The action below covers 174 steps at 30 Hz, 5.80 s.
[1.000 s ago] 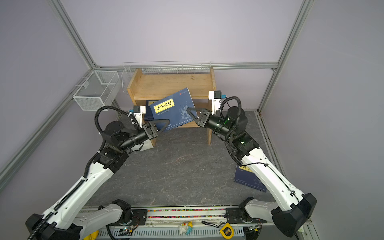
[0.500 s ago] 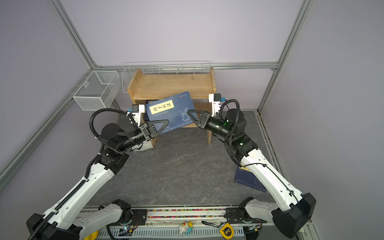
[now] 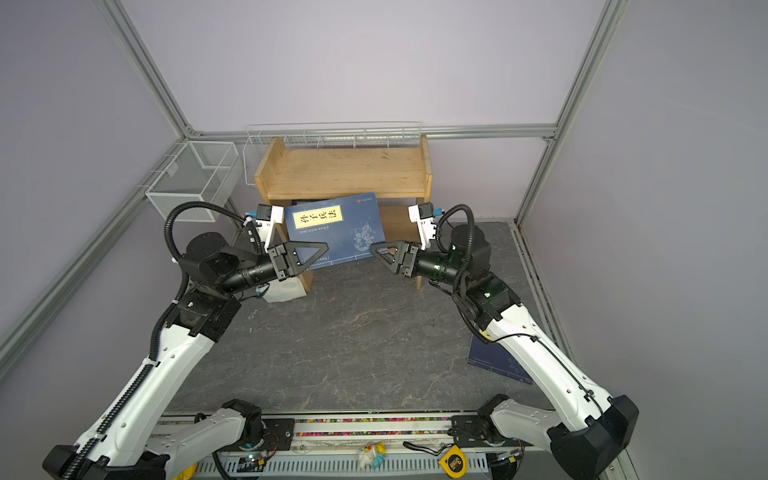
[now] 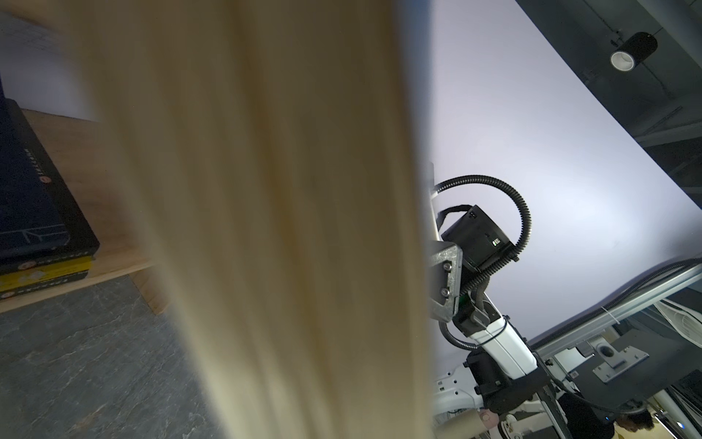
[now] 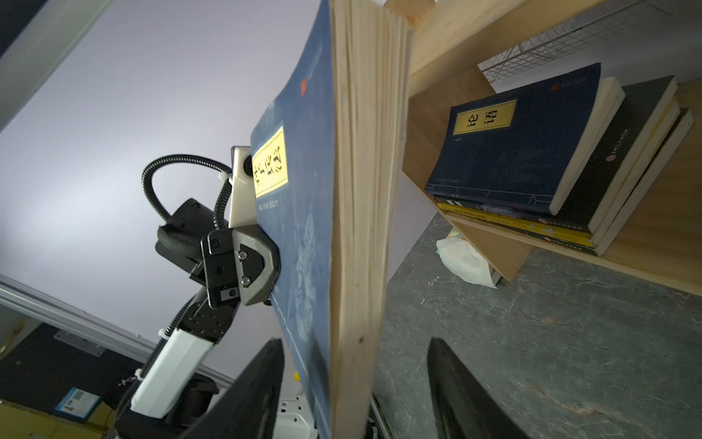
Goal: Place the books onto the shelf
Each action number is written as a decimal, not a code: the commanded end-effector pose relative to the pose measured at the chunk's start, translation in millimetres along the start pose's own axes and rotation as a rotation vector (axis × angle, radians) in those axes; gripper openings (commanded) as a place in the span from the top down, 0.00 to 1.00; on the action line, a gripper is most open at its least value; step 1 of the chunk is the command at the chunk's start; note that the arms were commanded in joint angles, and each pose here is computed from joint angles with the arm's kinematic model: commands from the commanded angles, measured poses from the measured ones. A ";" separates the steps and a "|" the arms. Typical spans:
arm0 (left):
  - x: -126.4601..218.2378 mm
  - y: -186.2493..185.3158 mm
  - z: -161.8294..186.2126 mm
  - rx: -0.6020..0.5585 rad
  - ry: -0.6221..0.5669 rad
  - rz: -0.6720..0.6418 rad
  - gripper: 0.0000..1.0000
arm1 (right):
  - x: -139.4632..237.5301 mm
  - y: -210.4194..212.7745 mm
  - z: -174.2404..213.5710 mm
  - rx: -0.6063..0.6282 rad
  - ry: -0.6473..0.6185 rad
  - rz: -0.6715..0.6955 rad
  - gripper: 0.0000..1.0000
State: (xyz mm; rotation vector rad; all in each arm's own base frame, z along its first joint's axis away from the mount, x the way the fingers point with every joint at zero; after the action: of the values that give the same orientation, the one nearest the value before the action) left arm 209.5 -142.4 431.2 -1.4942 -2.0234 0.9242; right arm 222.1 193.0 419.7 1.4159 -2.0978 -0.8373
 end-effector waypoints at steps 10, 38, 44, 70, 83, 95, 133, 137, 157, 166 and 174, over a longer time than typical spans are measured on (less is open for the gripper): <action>-2.4 -10.2 -7.5 -0.038 0.058 0.063 1.00 | -12.1 -14.4 7.4 -0.059 0.068 -0.059 0.75; 117.0 -33.9 11.6 -0.338 -0.383 -1.042 0.08 | -112.2 -80.5 18.9 -0.237 -0.078 -0.075 0.93; 121.4 -34.3 16.2 -0.335 -0.402 -1.051 0.07 | -110.8 -76.7 11.9 -0.249 -0.080 -0.108 0.93; 106.2 -9.0 15.8 -0.317 -0.404 -1.023 0.04 | -152.9 -104.9 -33.1 -0.165 -0.177 -0.008 0.93; 89.4 18.0 5.5 -0.320 -0.469 -1.009 0.01 | -167.1 -117.9 -44.9 -0.128 -0.144 0.032 0.93; 84.3 33.5 2.7 -0.298 -0.454 -1.019 0.01 | -178.1 -134.9 -44.3 -0.130 -0.072 0.079 0.93; 70.6 124.1 -27.7 -0.109 -0.598 -0.658 0.01 | -187.2 -175.8 -21.2 -0.184 0.015 0.263 0.93; 69.5 130.4 -30.9 -0.111 -0.595 -0.691 0.01 | -188.5 -178.7 -19.4 -0.190 0.024 0.274 0.93; 40.7 179.5 -45.7 -0.038 -0.498 -0.846 0.01 | -190.6 -187.8 -13.9 -0.216 0.042 0.291 0.93; 32.1 216.8 -28.5 0.036 -0.391 -0.969 0.01 | -189.8 -189.2 -13.9 -0.219 0.041 0.297 0.90; 41.0 230.7 -8.7 0.094 -0.359 -1.083 0.01 | -184.1 -192.1 -17.6 -0.224 0.028 0.322 0.81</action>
State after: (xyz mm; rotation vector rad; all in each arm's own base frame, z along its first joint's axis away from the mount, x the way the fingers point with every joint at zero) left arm 356.8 -65.1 303.4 -0.2166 -2.6128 0.8883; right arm 405.7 316.1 329.5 1.0962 -2.1175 -0.9286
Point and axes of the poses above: each gripper's point midway between its finger pads, its own x axis back along the fingers, its own y axis along the line the jaws close on, z = x × y, the point moved 10 cm from there along x, back along the fingers, and after that the axes turned 2 degrees about x, right-handed, at the moved point
